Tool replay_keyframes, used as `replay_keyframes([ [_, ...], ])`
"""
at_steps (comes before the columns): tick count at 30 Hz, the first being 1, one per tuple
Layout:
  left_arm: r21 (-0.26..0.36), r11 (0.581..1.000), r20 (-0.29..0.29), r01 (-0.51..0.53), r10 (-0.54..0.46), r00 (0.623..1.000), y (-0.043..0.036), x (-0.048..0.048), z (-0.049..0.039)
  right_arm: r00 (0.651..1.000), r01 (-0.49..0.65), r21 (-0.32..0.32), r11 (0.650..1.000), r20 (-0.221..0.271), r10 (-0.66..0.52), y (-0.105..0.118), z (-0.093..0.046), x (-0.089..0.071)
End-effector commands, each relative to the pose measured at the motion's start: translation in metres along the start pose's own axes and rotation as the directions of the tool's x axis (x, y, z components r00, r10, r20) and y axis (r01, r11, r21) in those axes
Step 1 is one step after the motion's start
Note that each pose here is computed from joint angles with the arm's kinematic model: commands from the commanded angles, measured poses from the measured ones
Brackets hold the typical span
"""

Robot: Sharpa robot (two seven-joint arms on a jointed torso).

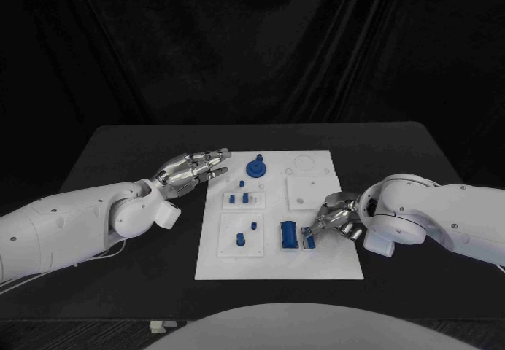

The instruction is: Assemble the parts on the task board

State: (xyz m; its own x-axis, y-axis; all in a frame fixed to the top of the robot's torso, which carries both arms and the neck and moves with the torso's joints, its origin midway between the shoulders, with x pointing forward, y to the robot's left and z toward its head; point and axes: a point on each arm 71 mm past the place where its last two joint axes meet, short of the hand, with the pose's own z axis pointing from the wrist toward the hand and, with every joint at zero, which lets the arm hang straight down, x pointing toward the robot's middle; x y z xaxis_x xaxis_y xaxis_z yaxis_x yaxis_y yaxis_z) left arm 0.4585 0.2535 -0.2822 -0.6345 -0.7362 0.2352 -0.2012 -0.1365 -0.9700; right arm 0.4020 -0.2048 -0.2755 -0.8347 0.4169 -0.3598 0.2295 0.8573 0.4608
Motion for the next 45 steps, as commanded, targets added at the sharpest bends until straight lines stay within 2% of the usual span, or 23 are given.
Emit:
replay_keyframes([
  [1,0.011,1.0,-0.016,0.013,-0.013,1.0,0.0,0.002,0.0005,1.0,0.005,0.017,1.0,0.002,-0.005,-0.0024,0.0009,0.0013],
  [45,0.005,1.0,-0.017,0.015,-0.014,1.0,0.0013,0.0019,0.0003,1.0,0.019,0.032,0.999,-0.013,-0.019,-0.0037,0.0006,0.003],
])
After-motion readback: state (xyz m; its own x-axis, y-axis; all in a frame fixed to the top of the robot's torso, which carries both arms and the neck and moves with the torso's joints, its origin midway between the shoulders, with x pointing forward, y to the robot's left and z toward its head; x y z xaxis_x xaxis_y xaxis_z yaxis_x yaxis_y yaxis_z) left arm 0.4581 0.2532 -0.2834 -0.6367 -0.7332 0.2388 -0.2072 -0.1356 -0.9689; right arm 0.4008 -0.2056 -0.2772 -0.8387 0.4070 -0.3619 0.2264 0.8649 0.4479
